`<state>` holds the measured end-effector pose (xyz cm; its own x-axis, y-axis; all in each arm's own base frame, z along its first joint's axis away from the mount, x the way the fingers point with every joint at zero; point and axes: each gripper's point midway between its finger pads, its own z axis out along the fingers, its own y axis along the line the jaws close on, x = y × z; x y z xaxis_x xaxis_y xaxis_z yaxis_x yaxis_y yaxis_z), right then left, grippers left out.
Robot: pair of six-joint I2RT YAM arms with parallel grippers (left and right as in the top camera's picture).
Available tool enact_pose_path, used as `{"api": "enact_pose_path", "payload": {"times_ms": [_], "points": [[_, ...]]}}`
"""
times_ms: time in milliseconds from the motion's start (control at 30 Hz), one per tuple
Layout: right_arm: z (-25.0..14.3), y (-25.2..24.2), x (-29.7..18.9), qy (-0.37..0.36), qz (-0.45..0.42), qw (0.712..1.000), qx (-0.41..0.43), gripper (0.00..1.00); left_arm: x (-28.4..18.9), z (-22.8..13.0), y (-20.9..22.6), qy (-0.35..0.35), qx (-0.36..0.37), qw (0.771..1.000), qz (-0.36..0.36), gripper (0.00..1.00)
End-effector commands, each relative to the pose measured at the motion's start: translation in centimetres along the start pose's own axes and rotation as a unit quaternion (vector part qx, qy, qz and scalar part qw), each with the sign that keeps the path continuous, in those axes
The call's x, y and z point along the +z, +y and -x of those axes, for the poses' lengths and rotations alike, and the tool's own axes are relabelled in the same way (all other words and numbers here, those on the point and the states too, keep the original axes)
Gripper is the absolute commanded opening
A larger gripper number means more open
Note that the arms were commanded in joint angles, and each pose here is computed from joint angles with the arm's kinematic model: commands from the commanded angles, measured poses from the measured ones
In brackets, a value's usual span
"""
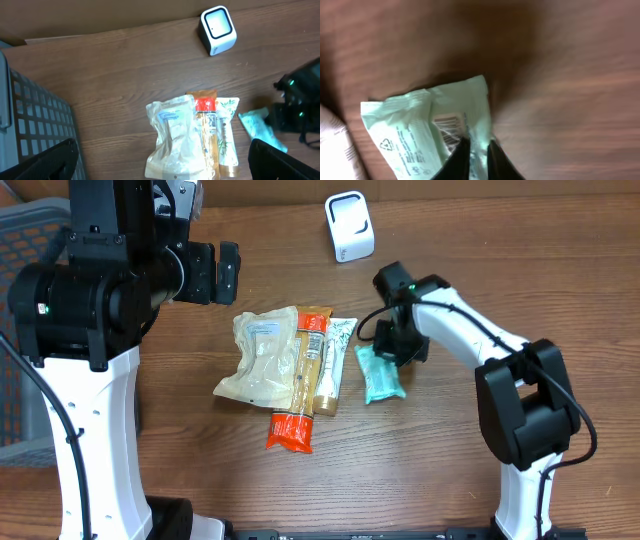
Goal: Scan the item barcode
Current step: 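Regrasp the mint-green packet with the right gripper and lift it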
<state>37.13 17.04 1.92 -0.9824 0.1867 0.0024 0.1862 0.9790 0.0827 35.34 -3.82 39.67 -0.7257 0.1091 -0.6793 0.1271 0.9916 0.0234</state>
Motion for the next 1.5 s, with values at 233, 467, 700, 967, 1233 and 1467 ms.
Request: {"api": "enact_pose_path", "payload": {"times_ms": [233,467,700,967,1233,1467], "points": [[0.3,6.8,-5.6,0.015,0.156,0.977,-0.148,0.27,0.2,0.0,0.1,0.002,-0.003,1.0,0.004,1.0],[-6.0,7.9,-2.4,0.093,0.142,0.97,-0.175,0.26,0.2,0.0,0.1,0.002,-0.003,1.0,0.004,0.99],[-8.6,5.4,0.2,0.132,0.093,0.972,-0.172,0.28,0.2,0.0,0.1,0.002,-0.003,1.0,0.004,1.0],[-4.5,-0.4,0.4,0.103,0.033,0.987,-0.117,0.28,0.2,0.0,0.1,0.002,-0.003,1.0,0.004,1.0],[-1.2,-4.5,-0.8,0.085,0.045,0.99,-0.099,0.28,0.2,0.0,0.1,0.002,-0.003,1.0,0.004,1.0],[1.5,-3.8,-5.6,0.037,0.15,0.982,-0.105,0.35,0.2,0.0,0.1,0.002,-0.003,1.0,0.004,1.0]]}}
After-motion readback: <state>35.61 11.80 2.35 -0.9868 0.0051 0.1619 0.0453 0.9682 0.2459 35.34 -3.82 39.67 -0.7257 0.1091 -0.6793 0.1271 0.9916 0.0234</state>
